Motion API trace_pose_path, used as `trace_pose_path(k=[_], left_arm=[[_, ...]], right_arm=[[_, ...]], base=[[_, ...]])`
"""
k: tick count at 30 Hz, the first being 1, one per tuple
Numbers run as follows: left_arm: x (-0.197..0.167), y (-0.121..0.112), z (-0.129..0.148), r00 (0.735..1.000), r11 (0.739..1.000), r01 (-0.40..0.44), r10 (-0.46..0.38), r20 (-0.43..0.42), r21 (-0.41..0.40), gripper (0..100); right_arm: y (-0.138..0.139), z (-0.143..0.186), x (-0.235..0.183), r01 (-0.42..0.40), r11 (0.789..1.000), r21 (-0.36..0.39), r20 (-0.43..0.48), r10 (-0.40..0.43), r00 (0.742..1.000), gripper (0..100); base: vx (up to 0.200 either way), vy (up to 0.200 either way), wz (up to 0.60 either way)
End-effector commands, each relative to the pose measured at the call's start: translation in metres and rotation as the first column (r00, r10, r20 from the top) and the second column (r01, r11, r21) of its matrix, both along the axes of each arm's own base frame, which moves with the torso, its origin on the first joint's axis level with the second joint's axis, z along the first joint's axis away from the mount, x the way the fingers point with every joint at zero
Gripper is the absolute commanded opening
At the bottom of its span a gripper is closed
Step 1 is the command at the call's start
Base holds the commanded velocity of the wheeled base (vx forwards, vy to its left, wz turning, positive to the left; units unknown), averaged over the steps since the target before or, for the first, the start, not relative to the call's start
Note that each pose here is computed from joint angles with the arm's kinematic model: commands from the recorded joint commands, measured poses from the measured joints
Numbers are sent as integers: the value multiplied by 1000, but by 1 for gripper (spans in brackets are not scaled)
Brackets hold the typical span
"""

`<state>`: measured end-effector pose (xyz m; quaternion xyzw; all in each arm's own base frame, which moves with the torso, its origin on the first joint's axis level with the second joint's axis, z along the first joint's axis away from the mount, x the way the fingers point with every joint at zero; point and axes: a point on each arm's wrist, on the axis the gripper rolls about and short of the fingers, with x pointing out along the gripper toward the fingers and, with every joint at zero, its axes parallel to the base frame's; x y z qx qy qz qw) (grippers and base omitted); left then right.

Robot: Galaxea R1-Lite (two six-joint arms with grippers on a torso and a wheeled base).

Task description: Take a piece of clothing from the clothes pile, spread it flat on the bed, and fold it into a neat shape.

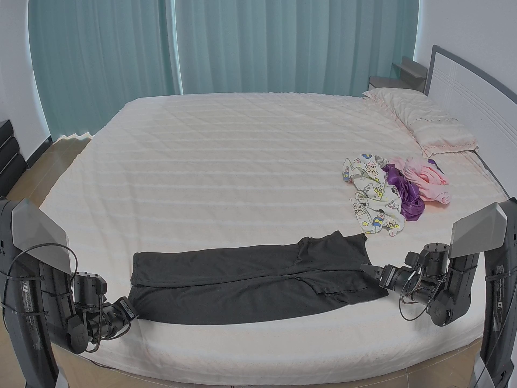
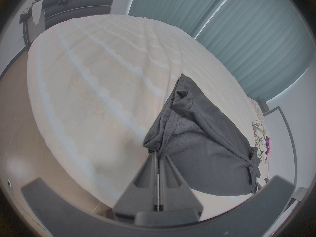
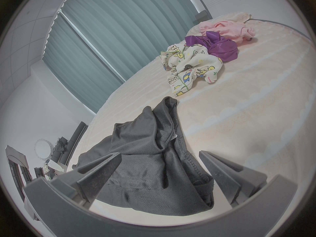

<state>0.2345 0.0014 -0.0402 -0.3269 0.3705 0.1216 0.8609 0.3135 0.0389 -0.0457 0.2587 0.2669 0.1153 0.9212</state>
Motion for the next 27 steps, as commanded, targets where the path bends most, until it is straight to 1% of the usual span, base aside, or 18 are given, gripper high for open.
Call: trace_pose_path(k=[1, 6, 9, 22, 24, 27], left_arm=[[-6, -1, -1, 1000, 1000, 3, -3, -24, 1, 0], [-11, -1, 0, 999, 1000, 5, -4, -38, 7, 0], [-16, -1, 1, 999, 1000, 21, -20, -50, 18, 0], [-17, -1, 0, 998, 999, 32, -30, -57, 29, 0], [-16, -1, 1, 998, 999, 31, -29, -51, 26, 0], [-14, 0, 0, 998, 999, 28, -27, -48, 21, 0]], right_arm=[[0, 0, 0, 0, 1000, 1, 8, 0, 1000, 100], [0, 0, 0, 0, 1000, 1, 7, 0, 1000, 100], [0, 0, 0, 0, 1000, 1, 7, 0, 1000, 100], [-3, 6, -5, 8, 1000, -3, 2, -8, 1000, 100], [-2, 11, -9, -1, 1000, -2, -6, 1, 1000, 100], [-2, 8, -15, -2, 1000, -10, -71, 1, 997, 100]], base=[[0, 0, 0], [0, 0, 0], [0, 0, 0], [0, 0, 0], [0, 0, 0], [0, 0, 0]])
